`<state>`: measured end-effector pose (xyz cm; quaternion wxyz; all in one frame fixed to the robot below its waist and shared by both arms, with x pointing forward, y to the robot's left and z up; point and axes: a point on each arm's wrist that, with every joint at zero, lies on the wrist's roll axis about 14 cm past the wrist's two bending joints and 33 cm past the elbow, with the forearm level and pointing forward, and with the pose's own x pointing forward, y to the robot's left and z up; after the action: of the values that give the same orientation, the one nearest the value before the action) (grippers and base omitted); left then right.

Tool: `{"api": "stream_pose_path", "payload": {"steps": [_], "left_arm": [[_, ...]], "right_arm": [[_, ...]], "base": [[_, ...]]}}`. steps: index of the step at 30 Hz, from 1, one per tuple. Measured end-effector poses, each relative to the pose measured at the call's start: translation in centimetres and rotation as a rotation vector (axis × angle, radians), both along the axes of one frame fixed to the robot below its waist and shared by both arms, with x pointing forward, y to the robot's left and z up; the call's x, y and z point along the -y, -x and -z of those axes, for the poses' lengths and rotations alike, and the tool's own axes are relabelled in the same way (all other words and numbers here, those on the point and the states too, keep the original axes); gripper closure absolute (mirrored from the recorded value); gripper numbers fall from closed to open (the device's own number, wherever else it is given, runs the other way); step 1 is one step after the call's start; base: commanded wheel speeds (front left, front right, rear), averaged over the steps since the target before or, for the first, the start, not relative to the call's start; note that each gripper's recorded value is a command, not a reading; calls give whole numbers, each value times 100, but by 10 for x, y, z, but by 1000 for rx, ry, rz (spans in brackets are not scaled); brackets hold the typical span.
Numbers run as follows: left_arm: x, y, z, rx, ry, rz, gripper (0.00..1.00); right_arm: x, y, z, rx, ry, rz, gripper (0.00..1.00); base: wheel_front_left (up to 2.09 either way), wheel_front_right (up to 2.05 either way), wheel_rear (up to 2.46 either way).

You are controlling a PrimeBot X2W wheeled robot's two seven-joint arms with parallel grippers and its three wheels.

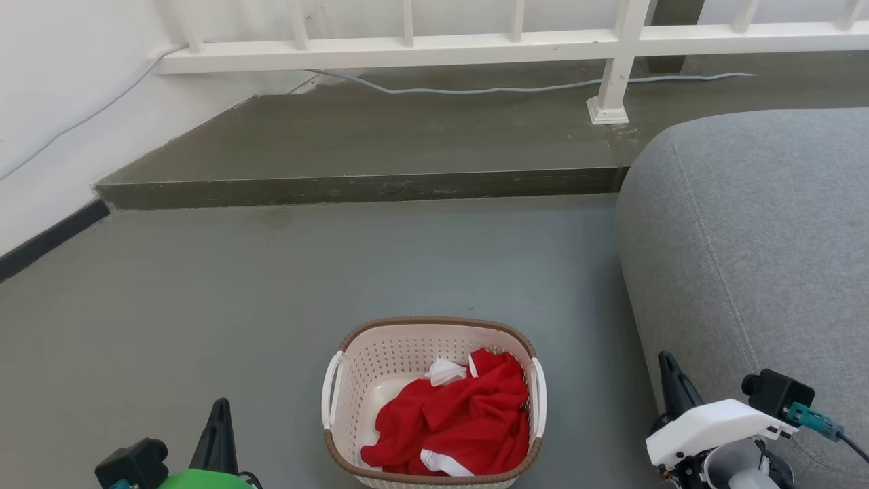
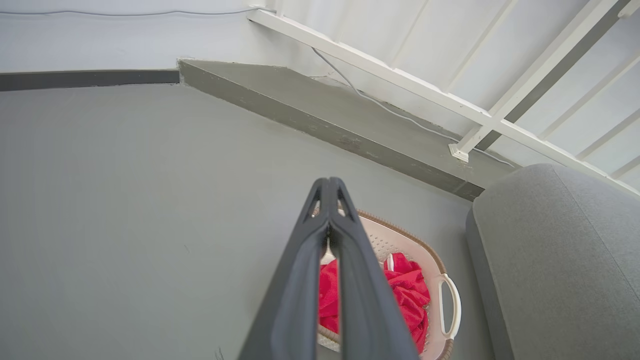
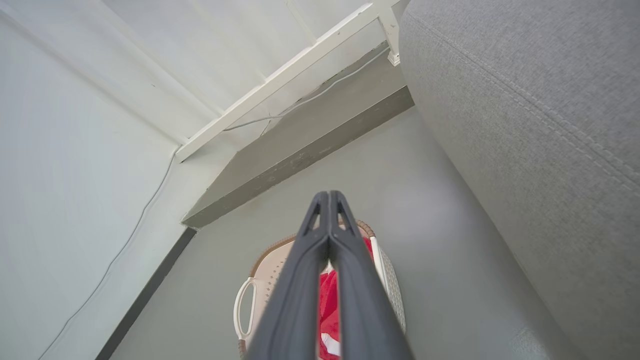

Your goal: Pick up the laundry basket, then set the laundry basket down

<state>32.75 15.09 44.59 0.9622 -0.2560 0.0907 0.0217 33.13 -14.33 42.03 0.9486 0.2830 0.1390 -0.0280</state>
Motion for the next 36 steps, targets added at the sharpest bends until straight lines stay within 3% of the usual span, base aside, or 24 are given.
{"api": "stream_pose_path", "payload": {"steps": [36], "left_arm": [[-15,-17,0,-52,467,-83,100]], "right_arm": [[27,-18,-13,-2,-441,144,100]], "base": [[0,0,0]]}}
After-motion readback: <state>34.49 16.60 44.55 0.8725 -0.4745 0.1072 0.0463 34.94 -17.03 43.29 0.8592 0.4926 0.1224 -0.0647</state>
